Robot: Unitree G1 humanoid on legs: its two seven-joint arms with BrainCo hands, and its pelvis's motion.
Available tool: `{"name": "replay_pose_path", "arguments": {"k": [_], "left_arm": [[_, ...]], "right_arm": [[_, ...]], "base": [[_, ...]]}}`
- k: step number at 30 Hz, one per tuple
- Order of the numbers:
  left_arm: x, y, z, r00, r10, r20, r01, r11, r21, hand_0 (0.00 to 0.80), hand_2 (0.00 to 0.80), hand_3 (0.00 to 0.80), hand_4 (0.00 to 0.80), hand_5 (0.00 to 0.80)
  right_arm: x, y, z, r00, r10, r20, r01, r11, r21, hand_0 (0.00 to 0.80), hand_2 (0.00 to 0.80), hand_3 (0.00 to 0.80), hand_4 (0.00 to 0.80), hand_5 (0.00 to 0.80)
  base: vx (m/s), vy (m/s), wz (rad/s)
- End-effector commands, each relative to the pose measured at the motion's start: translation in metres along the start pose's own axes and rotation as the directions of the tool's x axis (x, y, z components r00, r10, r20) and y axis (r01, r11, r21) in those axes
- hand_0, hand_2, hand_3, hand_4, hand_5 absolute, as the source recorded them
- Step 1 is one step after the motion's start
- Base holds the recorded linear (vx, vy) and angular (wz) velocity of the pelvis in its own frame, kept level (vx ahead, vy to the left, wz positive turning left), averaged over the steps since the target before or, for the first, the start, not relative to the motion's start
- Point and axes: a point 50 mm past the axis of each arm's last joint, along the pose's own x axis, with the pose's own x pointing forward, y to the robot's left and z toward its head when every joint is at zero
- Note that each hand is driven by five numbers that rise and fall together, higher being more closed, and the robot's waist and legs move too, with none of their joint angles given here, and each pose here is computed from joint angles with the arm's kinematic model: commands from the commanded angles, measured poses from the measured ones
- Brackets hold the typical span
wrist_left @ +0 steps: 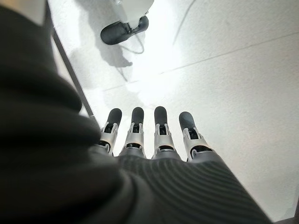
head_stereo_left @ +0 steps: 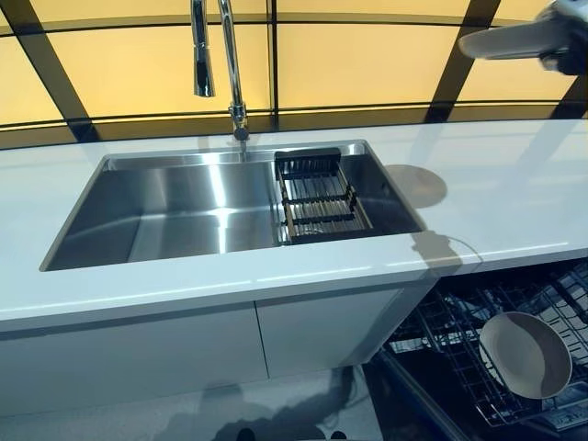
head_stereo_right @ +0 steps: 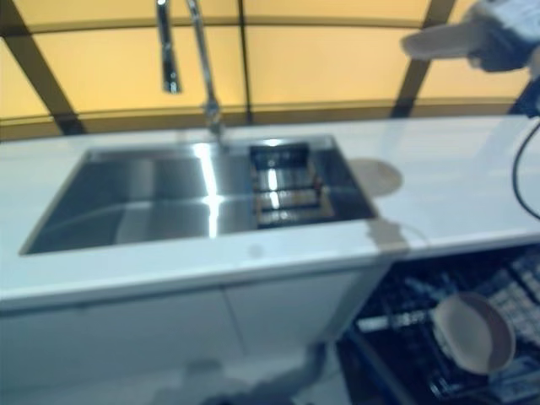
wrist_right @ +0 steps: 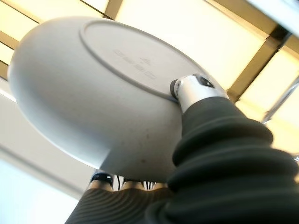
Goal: Take plates into dishwasher
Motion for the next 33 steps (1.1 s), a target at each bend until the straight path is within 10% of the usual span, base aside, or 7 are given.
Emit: {"name": "replay_pose_path", "arguments": {"k": [1, 18, 33], "left_arm": [[-0.002, 0.023, -0.006, 0.996, 0.065, -0.058, -0.065, 0.998, 0.002, 0.000, 0.000, 0.000, 0.000, 0.000], [-0.003, 0.022, -0.026, 0.992, 0.046, -0.121, -0.062, 0.990, -0.128, 0.000, 0.000, 0.000, 0.000, 0.000], [-0.004, 0.030, -0.014, 0.993, 0.063, -0.095, -0.076, 0.988, -0.133, 0.000, 0.000, 0.000, 0.000, 0.000]], "right_arm": [[-0.012, -0.028, -0.040, 0.974, -0.107, -0.202, 0.123, 0.990, 0.072, 0.800, 0.800, 0.800, 0.800, 0.800], [-0.080, 0.029, -0.083, 0.893, 0.189, -0.408, -0.016, 0.920, 0.391, 0.800, 0.800, 0.800, 0.800, 0.800], [-0.141, 0.089, -0.090, 0.736, 0.509, -0.446, -0.040, 0.691, 0.722, 0.800, 0.800, 0.800, 0.800, 0.800]], "base": [[-0.004, -0.003, -0.06], [-0.007, -0.006, -0.12], [-0.006, -0.005, -0.09]]}}
